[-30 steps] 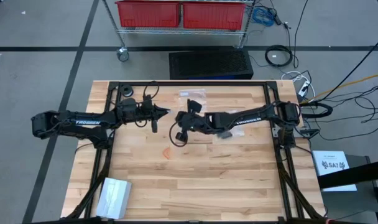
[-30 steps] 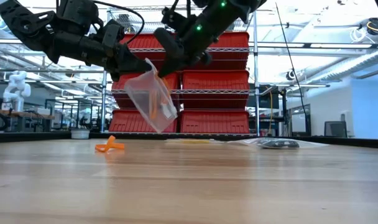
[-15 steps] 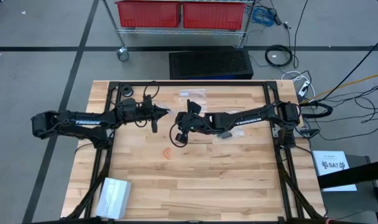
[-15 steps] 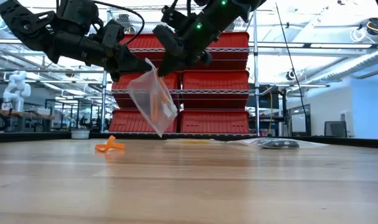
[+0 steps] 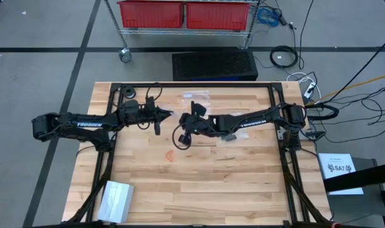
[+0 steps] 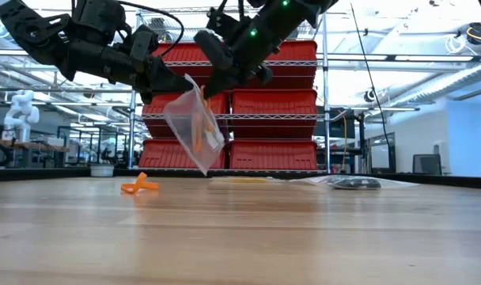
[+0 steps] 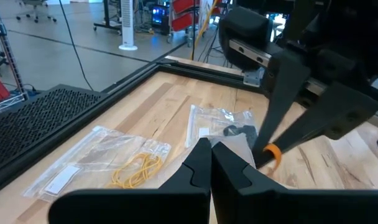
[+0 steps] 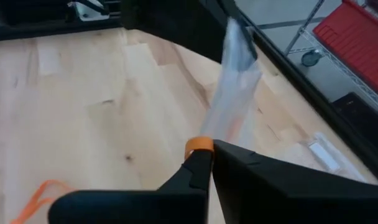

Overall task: Sort rubber bands
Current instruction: Put the middle orange rubber band into the left transparent zip bag

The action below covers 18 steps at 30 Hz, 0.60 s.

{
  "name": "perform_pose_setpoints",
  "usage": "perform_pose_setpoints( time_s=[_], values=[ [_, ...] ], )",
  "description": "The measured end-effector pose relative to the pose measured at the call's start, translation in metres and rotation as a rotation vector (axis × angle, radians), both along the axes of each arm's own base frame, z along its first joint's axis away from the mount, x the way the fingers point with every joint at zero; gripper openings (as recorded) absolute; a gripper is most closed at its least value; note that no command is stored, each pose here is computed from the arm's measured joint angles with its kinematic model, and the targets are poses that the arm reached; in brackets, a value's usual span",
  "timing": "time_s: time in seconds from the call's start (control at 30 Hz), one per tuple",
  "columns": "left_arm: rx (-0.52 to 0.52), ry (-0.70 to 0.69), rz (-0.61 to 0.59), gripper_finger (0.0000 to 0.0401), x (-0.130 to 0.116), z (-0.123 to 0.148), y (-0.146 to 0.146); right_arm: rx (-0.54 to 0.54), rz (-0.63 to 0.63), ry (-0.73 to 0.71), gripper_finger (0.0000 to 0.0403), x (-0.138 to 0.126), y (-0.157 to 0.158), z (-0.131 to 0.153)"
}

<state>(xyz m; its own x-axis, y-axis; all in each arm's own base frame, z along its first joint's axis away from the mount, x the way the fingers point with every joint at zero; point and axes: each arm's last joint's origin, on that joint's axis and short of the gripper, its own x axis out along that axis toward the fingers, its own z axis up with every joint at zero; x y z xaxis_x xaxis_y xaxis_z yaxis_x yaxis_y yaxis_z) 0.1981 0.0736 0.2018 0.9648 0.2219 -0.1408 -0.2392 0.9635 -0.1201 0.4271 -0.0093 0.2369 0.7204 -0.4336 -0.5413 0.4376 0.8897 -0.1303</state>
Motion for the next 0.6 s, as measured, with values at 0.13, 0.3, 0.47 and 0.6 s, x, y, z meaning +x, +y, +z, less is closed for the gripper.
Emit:
perform_pose_setpoints(
  time_s=[0.13, 0.3, 0.47, 0.6],
  values=[
    [-0.001, 0.000, 0.000, 0.0000, 0.000, 0.000, 0.000, 0.028, 0.005, -0.010, 0.0001, 0.000, 0.005, 0.000],
    [-0.002, 0.000, 0.000, 0.0000, 0.000, 0.000, 0.000, 0.035, 0.016, -0.014, 0.0001, 0.000, 0.011, 0.000],
    [-0.003, -0.001, 0.000, 0.0000, 0.000, 0.000, 0.000, 0.015, -0.015, 0.009, 0.0000, -0.002, 0.008, -0.002],
    [-0.003, -0.001, -0.007, 0.0000, 0.000, 0.000, -0.001, 0.012, -0.036, 0.012, 0.0000, -0.002, 0.000, -0.002]
  ],
)
